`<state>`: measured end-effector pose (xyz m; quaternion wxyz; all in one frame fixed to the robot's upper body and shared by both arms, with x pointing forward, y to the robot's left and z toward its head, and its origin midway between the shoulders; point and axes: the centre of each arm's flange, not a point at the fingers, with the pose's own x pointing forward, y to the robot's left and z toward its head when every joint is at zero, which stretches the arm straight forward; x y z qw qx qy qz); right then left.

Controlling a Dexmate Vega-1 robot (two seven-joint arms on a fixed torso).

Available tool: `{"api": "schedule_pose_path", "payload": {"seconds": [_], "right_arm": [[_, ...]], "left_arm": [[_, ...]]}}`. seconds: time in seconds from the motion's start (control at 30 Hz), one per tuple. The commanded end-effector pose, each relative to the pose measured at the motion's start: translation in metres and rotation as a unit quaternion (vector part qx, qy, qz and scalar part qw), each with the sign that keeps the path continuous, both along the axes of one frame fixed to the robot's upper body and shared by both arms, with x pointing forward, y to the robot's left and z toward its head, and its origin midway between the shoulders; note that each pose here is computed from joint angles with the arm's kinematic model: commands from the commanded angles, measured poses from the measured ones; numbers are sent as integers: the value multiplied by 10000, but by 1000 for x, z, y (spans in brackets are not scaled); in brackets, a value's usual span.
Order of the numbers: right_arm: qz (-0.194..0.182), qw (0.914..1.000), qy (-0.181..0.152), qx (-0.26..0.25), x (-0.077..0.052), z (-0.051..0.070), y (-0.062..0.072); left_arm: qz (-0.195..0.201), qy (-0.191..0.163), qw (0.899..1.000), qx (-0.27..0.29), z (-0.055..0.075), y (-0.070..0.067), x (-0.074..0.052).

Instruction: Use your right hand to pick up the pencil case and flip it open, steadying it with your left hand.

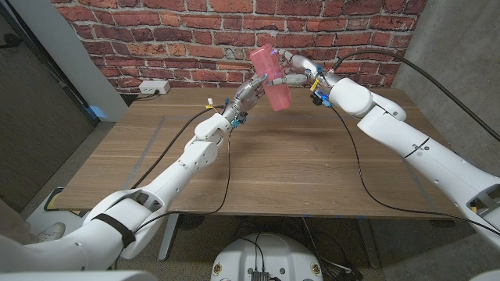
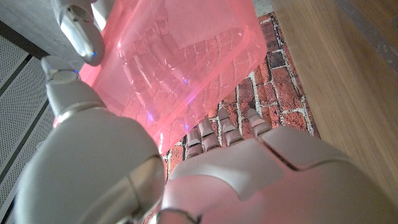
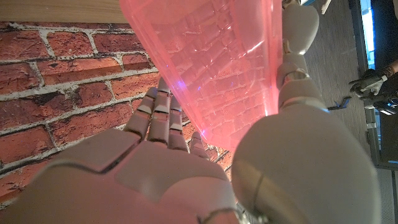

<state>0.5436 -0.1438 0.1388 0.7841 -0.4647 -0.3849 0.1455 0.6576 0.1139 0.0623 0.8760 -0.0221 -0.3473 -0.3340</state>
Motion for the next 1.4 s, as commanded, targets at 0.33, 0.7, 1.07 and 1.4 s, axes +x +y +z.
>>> {"api": "schedule_pose_path", "payload": {"seconds": [0.33,0.7,1.07,1.4], "right_arm": [[34,9999,61,-93,0,-7,1],[139,9996,138,-216,2,-6,-1],[285,9967,307,-696,2,-2,0],[362,9966,352,-653,2,1,-5]], "left_arm": [[6,214,9987,-470,-3,-7,3],[-167,365,9973,-621,-4,-11,9],[-260,409,9966,-659,-3,-16,15],[-342,411,9966,-631,-3,-21,19]]}}
